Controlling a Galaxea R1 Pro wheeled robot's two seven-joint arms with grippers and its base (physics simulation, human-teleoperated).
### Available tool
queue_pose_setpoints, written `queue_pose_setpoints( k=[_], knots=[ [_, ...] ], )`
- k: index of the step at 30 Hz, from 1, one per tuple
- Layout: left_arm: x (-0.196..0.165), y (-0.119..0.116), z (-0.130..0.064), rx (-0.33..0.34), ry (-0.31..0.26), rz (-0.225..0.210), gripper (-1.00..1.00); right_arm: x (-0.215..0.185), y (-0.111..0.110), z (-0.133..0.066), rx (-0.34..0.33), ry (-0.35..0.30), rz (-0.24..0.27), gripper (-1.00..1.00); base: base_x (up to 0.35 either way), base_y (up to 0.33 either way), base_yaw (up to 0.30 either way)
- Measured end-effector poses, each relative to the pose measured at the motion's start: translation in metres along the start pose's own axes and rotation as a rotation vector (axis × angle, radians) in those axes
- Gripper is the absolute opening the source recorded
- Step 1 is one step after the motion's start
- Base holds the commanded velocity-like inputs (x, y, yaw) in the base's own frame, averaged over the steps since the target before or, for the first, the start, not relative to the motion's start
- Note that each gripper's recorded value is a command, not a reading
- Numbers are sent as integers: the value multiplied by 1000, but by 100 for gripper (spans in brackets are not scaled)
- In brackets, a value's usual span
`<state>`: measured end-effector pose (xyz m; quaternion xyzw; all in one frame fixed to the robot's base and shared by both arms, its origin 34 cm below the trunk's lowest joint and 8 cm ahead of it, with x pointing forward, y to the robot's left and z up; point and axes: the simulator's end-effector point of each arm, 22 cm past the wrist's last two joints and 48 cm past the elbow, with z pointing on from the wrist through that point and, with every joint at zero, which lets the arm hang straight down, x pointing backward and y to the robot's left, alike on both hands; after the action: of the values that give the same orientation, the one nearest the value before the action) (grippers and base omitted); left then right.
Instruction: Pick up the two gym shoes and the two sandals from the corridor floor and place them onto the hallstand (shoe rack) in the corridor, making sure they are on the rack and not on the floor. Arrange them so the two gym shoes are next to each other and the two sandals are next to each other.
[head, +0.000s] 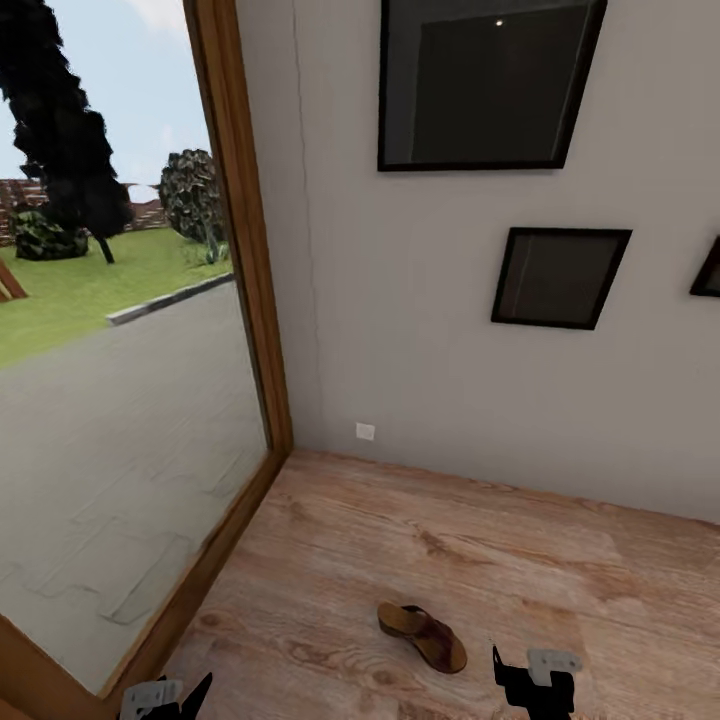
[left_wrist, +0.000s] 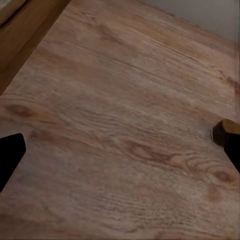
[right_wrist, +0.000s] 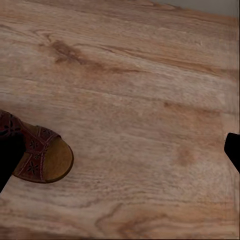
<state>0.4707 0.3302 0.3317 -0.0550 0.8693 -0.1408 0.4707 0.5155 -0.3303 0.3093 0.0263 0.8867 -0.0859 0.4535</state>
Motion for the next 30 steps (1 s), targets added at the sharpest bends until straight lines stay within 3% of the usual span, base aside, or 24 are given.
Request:
queue_pose_setpoints(
  k=[30],
  knots=[
    [0, 0, 0, -1, -1, -1, 100, 0, 0, 0, 0, 0, -1, 100, 0, 16, -294]
  ],
)
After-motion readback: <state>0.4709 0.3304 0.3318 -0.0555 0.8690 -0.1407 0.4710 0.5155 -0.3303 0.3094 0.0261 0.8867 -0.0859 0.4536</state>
